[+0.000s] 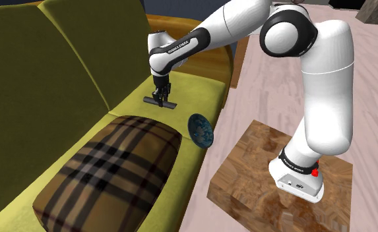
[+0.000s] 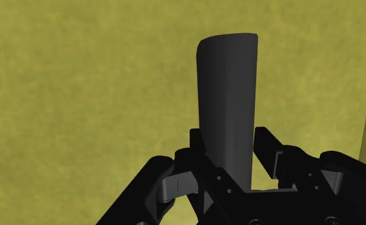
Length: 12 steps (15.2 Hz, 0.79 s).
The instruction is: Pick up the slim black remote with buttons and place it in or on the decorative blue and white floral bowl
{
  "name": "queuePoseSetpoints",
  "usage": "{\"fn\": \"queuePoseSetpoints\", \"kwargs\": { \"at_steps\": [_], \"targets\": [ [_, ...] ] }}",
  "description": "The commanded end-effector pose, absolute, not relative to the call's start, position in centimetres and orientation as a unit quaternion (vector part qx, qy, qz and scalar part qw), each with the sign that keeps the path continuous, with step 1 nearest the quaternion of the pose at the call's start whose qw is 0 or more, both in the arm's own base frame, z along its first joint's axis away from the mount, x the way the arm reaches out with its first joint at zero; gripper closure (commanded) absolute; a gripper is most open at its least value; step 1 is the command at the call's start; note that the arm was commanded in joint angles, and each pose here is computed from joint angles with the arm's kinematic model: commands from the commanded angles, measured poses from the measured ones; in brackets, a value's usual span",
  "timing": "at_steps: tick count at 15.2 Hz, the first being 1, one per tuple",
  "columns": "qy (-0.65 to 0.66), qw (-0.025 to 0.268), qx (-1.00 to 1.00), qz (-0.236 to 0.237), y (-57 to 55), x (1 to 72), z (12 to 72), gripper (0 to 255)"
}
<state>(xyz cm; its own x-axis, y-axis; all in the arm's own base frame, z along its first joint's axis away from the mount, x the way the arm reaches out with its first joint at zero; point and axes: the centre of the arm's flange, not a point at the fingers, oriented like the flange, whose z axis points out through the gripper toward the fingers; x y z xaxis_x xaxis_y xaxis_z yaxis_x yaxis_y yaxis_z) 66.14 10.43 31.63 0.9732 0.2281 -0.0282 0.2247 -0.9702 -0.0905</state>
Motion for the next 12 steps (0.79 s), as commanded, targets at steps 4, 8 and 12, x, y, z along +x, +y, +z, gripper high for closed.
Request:
{"fn": "queuePoseSetpoints", "kwargs": {
  "at_steps": [4, 8, 12],
  "targets": [
    [-0.116, 0.044, -0.992, 0.020, 10.6, 66.0, 32.5, 255],
    [-0.116, 0.044, -0.992, 0.020, 10.6, 66.0, 34.6, 255],
    [-0.116, 0.044, -0.992, 0.020, 10.6, 66.0, 36.8, 255]
  ]
}}
